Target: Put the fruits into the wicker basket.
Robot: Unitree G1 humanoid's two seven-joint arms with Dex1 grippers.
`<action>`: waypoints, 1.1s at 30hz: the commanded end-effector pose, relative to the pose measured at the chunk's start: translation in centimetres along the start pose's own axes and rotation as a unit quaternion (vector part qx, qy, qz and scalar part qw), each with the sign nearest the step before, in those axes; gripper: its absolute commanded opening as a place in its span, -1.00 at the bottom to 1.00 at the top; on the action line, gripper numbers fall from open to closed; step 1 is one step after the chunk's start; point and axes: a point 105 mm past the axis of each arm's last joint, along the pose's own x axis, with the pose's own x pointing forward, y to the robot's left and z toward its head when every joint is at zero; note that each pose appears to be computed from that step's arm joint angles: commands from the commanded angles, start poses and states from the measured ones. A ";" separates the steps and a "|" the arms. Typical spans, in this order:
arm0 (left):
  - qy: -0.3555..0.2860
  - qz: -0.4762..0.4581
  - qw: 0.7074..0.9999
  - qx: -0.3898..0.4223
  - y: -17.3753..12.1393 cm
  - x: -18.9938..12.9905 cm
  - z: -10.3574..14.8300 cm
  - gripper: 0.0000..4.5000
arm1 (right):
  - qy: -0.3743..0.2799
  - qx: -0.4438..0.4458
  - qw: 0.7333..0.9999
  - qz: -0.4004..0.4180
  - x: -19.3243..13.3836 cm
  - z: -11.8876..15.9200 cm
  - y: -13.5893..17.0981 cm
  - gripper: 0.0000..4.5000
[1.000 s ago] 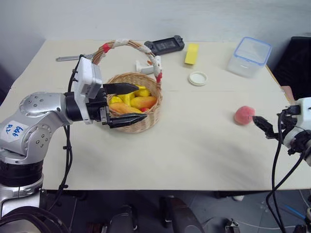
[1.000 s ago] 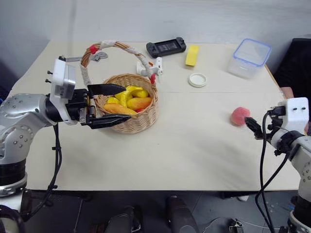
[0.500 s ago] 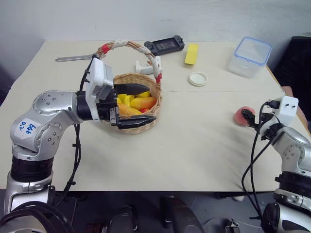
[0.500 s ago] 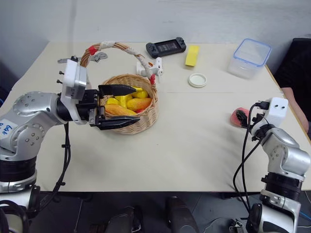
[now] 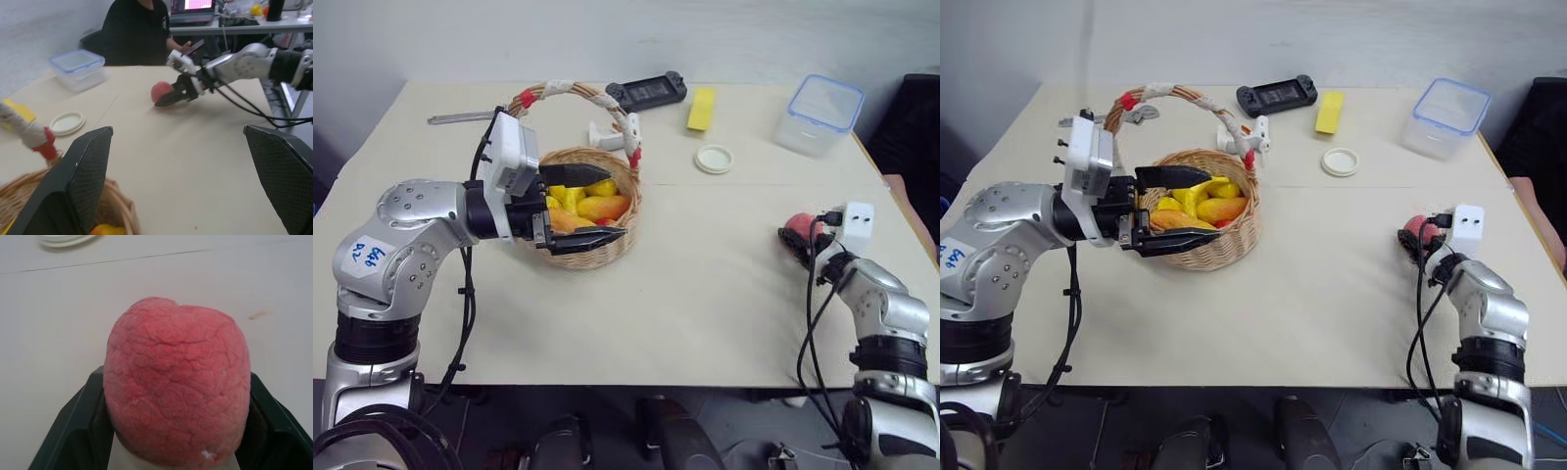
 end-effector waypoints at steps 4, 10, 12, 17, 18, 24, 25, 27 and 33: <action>0.044 0.114 0.992 0.002 1.9 -5.8 -0.4 1.00 | -0.049 -0.095 0.940 0.324 -4.2 5.6 15.2 0.13; 0.057 0.157 0.986 0.004 2.4 -8.0 -0.2 1.00 | -0.080 -0.086 0.888 0.445 -3.5 8.8 26.8 0.13; 0.057 0.160 0.986 0.005 2.3 -8.1 -0.1 1.00 | -0.076 -0.102 0.874 0.470 -3.1 8.8 29.7 0.13; 0.055 0.162 0.985 0.011 2.1 -7.9 0.1 1.00 | -0.052 -0.125 0.859 0.494 -1.6 7.6 34.3 0.13; 0.055 0.162 0.985 0.012 2.0 -7.8 0.1 1.00 | -0.048 -0.124 0.857 0.498 -1.4 7.4 34.7 0.13; 0.051 0.160 0.986 0.015 1.7 -7.5 0.3 1.00 | -0.050 -0.084 0.869 0.485 -0.7 7.9 35.2 0.99; 0.049 0.160 0.986 0.015 1.6 -7.5 0.4 1.00 | -0.057 -0.087 0.868 0.486 -1.0 8.2 34.9 0.99; 0.046 0.161 0.986 0.015 1.6 -7.4 0.5 1.00 | -0.072 -0.090 0.863 0.491 -1.9 8.9 34.0 0.99; 0.038 0.153 0.987 0.013 1.6 -6.9 0.6 1.00 | -0.070 -0.027 0.844 0.530 -5.7 10.1 29.4 0.99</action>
